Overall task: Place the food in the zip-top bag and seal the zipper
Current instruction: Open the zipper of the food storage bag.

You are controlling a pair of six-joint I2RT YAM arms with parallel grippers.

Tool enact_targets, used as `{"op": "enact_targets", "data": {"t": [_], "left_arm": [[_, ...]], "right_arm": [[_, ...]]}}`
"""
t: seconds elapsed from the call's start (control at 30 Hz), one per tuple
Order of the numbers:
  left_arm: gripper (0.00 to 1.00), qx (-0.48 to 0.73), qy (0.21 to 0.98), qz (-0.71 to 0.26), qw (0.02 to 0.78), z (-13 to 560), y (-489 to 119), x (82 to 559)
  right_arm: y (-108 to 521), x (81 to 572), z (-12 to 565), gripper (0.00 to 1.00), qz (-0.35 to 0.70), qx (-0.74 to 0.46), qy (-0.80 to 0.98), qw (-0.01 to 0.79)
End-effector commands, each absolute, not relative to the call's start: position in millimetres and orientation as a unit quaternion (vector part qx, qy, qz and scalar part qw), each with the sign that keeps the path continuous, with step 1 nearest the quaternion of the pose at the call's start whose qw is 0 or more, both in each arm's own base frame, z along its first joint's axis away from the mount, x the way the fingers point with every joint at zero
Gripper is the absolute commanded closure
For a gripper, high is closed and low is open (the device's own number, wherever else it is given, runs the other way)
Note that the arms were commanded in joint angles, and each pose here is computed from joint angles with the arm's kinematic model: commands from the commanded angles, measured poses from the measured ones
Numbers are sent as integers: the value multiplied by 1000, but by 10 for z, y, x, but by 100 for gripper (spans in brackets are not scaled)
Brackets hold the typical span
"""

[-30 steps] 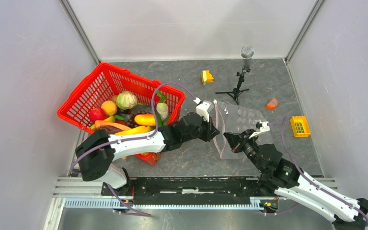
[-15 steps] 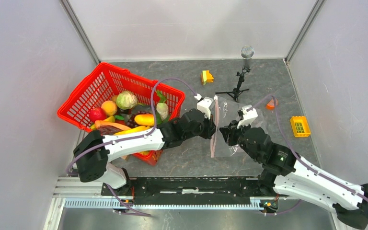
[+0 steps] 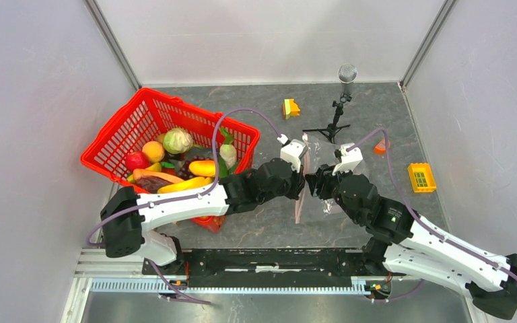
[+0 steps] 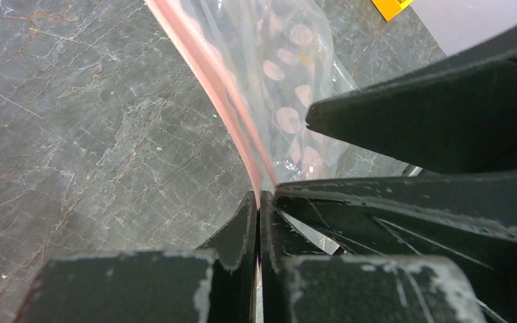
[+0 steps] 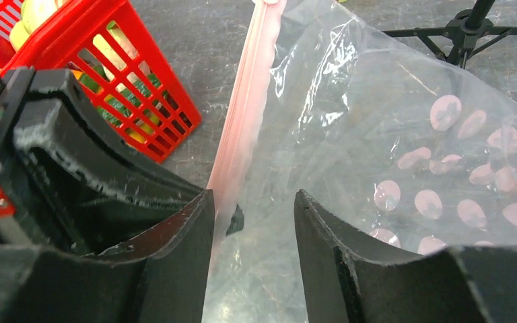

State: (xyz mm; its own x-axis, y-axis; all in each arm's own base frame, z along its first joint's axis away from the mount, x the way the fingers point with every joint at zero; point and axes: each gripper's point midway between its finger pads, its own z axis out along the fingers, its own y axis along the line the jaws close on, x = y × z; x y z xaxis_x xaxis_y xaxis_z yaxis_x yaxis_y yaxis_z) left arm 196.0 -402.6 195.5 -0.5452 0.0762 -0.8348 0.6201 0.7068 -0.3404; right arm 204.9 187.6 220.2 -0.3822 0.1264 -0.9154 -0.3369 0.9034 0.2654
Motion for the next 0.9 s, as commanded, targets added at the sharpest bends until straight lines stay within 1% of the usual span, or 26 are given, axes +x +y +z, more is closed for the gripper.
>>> {"op": "enact_targets", "data": {"t": [0.0, 0.13, 0.3, 0.53, 0.7, 0.87], "left_arm": [[98, 227, 790, -316, 473, 2322, -4049, 1955], [98, 241, 785, -300, 485, 2335, -4030, 1903], [98, 235, 779, -297, 500, 2401, -3945, 1910], [98, 212, 787, -275, 509, 2378, -3832, 1979], [98, 207, 792, -262, 511, 2354, -3806, 2010], [98, 217, 785, -281, 508, 2421, -3864, 1963]], "right_arm": [[1917, 2153, 2513, 47, 235, -22, 778, 583], [1968, 2193, 2568, 49, 235, -19, 777, 584], [1969, 2228, 2490, 54, 215, -18, 788, 577], [1950, 2194, 2405, 66, 200, -35, 801, 563], [1903, 2153, 2415, 69, 203, -39, 799, 565], [1772, 2187, 2255, 69, 149, -42, 817, 556]]}}
